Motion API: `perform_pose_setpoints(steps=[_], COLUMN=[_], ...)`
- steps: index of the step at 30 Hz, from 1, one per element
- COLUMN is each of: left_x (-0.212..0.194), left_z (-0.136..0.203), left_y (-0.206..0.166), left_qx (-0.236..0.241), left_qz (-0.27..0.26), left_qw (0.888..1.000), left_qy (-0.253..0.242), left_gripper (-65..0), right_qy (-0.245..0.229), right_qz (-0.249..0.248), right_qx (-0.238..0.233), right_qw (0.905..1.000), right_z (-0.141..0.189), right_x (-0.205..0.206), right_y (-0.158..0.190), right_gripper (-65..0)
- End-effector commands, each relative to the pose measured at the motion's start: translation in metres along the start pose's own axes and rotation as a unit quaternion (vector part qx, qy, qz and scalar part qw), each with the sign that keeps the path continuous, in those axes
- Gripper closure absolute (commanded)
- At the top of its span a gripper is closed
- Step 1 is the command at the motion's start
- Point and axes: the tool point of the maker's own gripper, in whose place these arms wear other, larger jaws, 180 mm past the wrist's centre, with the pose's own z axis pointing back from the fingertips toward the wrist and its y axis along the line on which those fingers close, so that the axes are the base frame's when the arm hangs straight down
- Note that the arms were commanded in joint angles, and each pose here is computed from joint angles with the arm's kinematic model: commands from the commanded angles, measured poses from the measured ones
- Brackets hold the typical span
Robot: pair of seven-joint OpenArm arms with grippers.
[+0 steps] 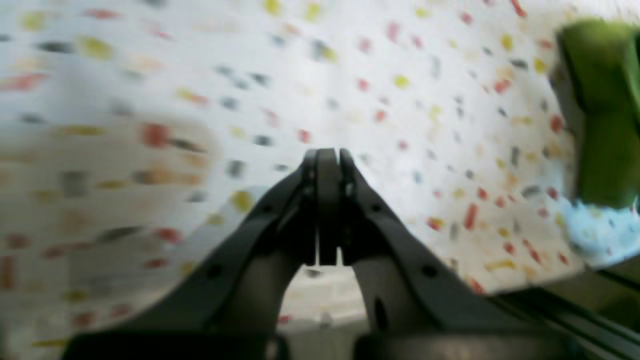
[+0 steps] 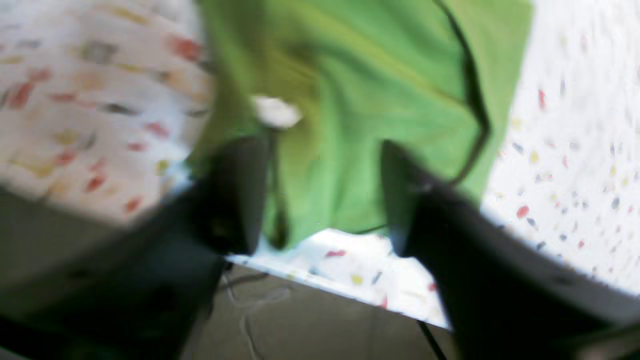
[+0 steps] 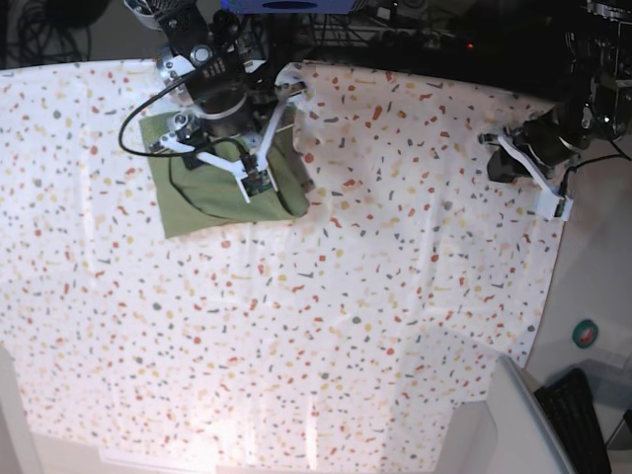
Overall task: Layout the t-shirt on the table in an organized manner, then fold the t-shirt properly
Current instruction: 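Release with the left gripper and press the bundle with the right gripper, then grasp the folded bundle edge with the right gripper and lift it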
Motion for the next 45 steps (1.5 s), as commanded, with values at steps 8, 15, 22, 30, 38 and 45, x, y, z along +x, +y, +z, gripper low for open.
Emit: perform_pose_setpoints(steps=[8,15,22,30,38,45], left_x=[0.029,0.023,0.023,0.022,0.022,0.021], left_z=[0.019,0.020,0.018,0.018,0.018,0.018], left_y=[0.028,0.028,0.026,0.026,0.025,0.025], left_qx=[0.031,0.032,0.029,0.029,0.028,0.028], left_qz=[-0.001,0.000,0.001,0.001,0.002,0.003], left_qw=[0.999,0.999,0.999,0.999,0.999,0.999], left_qy=[-0.042,-0.035,-0.035,-0.034,-0.035,-0.034], left_gripper=[0.0,0.0,0.0,0.0,0.0,0.0], right_qy=[0.020,0.050,0.062,0.067,0.069,0.087], right_qz=[0.006,-0.030,-0.029,-0.029,-0.026,-0.059], right_qx=[0.004,-0.018,-0.014,-0.009,-0.009,0.053], right_qw=[0.9998,0.9981,0.9975,0.9973,0.9972,0.9931], right_z=[-0.005,-0.013,-0.015,-0.012,-0.015,-0.023], right_x=[-0.012,-0.030,-0.039,-0.044,-0.044,-0.046], right_y=[0.009,-0.010,-0.005,-0.001,-0.001,0.019], right_gripper=[-35.7,-21.3,-21.3,-39.6,-37.4,-9.9])
